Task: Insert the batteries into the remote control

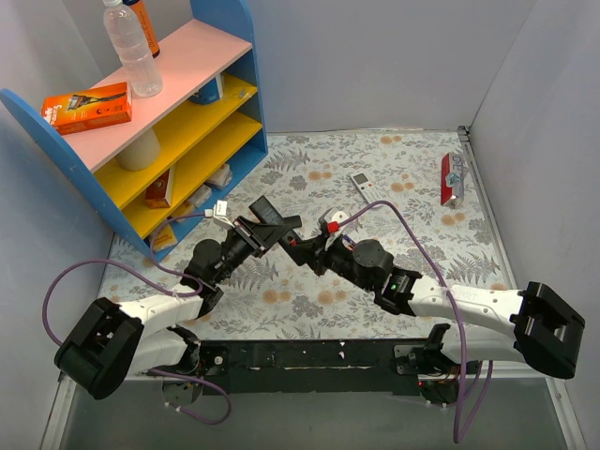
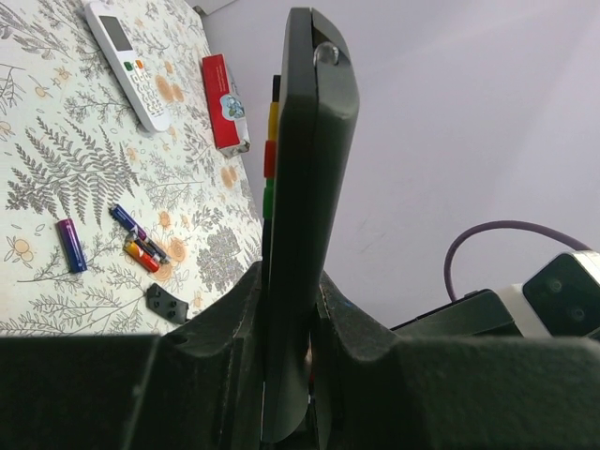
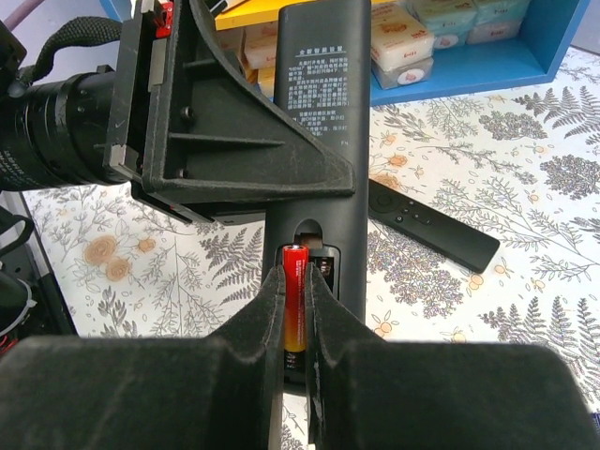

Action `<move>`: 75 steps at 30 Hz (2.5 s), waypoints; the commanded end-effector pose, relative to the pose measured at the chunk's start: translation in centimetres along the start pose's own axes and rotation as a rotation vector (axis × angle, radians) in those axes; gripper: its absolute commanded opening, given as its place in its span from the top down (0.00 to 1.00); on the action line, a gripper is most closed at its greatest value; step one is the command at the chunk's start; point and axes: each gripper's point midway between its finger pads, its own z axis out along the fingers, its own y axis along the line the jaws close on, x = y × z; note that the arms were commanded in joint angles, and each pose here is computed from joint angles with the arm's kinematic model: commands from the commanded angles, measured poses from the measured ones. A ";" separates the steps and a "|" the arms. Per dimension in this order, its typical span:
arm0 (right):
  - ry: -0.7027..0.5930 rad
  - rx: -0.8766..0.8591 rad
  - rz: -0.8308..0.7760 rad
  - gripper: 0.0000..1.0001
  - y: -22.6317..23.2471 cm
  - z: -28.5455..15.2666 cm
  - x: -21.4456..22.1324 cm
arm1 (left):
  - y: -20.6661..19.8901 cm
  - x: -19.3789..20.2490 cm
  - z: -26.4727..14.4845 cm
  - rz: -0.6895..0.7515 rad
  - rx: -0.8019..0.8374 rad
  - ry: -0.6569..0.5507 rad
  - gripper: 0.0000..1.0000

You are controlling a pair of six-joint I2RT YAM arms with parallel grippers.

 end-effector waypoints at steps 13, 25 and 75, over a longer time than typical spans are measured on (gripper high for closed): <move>0.096 0.012 -0.022 0.92 -0.3 0.3 2.5 | -5.0 -2.0 -0.5 -0.015 0.161 -0.049 1.00; 0.099 -0.002 -0.012 0.80 0.1 0.7 2.2 | -4.7 -1.2 -0.4 -0.043 0.176 -0.009 1.00; 0.060 -0.349 -0.538 0.20 3.1 -4.5 -8.7 | -4.1 2.0 -0.1 -0.042 0.196 0.215 1.00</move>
